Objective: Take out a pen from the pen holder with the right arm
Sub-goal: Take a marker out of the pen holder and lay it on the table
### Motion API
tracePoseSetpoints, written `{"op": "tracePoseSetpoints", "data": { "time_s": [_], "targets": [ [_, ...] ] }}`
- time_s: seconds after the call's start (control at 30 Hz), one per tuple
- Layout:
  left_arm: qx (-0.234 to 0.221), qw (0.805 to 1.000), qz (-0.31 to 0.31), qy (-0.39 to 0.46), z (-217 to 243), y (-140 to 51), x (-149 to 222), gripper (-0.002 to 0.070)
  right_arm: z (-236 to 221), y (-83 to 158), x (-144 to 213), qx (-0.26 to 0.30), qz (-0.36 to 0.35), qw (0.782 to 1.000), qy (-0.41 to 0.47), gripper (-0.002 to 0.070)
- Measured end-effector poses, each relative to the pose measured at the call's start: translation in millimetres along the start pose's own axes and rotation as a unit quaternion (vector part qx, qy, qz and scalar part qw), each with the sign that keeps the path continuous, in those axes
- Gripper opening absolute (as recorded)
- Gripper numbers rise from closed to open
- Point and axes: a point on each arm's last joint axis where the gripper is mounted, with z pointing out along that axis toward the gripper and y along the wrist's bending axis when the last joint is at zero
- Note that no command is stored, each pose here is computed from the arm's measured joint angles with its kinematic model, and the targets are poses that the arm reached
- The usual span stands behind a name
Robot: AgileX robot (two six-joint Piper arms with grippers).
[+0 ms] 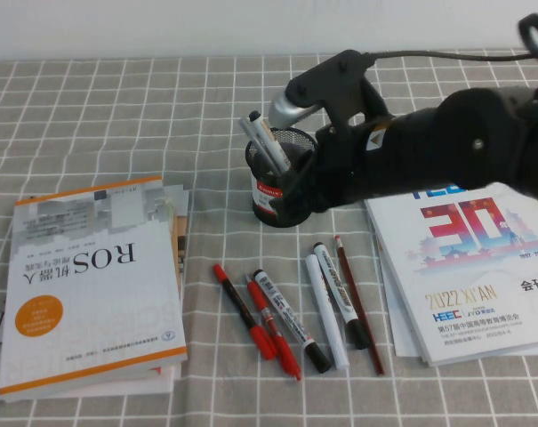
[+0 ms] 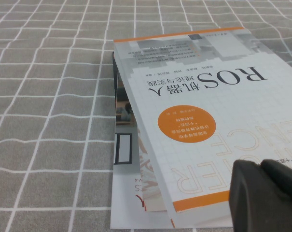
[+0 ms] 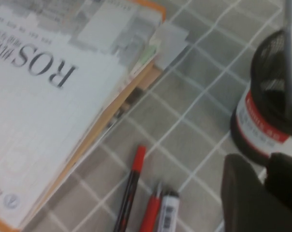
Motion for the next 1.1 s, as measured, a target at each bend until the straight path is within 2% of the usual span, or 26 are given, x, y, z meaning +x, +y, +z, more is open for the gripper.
{"op": "tracePoseSetpoints", "data": {
  "time_s": [0.17, 0.3, 0.6, 1.1],
  "targets": [
    [0.0, 1.0, 0.0, 0.0, 0, 0.0, 0, -0.0004, 21, -5, -2, 0.018, -0.006, 0.999, -0.034, 0.0183],
    [0.0, 1.0, 0.0, 0.0, 0, 0.0, 0, -0.0004, 35, -10, -5, 0.039, -0.016, 0.996, -0.075, 0.0231],
    [0.0, 1.0, 0.0, 0.0, 0, 0.0, 0, -0.0004, 66, -22, -11, 0.085, -0.042, 0.983, -0.155, 0.0248],
    [0.0, 1.0, 0.0, 0.0, 0, 0.0, 0, -0.0004, 100, -28, -18, 0.098, -0.071, 0.979, -0.166, 0.026]
  ]
}}
